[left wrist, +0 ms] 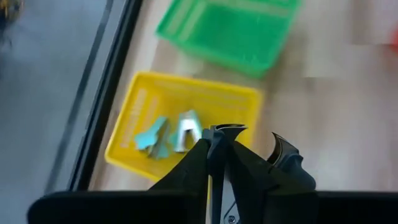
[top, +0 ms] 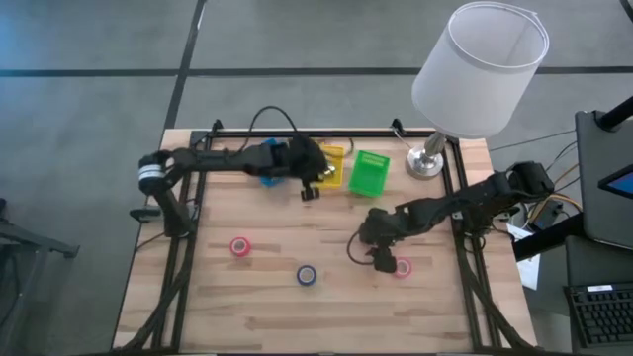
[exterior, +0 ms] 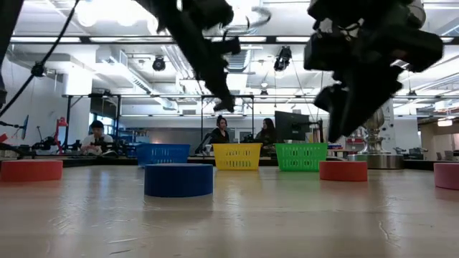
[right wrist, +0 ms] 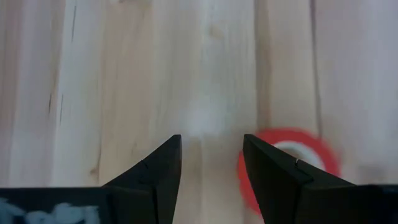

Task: Pick and place Stapler, Stapler remover, tape
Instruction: Put the black staple remover into the yellow bin, then put the red tape into the green bin

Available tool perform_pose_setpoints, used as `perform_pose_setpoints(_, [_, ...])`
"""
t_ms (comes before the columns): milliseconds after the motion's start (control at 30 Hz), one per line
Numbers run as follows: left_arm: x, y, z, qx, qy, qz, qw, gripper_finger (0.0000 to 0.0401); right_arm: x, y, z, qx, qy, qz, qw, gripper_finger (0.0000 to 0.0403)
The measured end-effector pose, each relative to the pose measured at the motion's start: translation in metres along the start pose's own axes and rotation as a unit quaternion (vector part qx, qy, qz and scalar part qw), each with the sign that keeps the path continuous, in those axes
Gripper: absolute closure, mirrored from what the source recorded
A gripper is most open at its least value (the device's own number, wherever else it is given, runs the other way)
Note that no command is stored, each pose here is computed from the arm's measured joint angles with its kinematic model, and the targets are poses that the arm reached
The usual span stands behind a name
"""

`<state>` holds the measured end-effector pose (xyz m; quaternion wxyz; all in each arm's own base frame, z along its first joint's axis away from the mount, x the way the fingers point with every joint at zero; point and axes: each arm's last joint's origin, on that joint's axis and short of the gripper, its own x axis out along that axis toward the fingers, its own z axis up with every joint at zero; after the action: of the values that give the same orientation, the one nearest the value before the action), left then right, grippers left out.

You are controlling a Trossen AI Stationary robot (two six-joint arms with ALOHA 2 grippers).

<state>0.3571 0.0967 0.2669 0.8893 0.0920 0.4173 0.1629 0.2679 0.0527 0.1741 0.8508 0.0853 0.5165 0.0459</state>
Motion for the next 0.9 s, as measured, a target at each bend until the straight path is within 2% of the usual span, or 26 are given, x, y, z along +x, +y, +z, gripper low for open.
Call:
perform_pose_setpoints(100, [0.02,0.02,-0.013,-0.033,-0.007,-0.008,0.999,0.035,0.003,0.003,-0.007,0.007,0.011,0.001,1.0,0.0238])
perform_pose_setpoints(200, [0.041,0.027,-0.022,-0.046,-0.023,-0.027,0.998,0.0346,0.004,0.005,-0.009,0.005,0.013,0.002,1.0,0.0241])
perform_pose_setpoints(367, [0.067,0.032,-0.028,-0.033,-0.04,0.007,0.999,0.0343,0.004,0.007,-0.008,0.0,0.002,-0.005,1.0,0.0248])
perform_pose_setpoints(600, [0.083,0.032,-0.036,-0.041,-0.008,0.004,0.999,0.0332,0.004,0.007,-0.008,-0.008,0.001,-0.008,1.0,0.0248])
perform_pose_setpoints(900, [0.091,0.028,-0.043,-0.051,0.015,-0.012,0.998,0.0295,0.004,0.006,-0.008,-0.011,0.002,-0.01,1.0,0.0249])
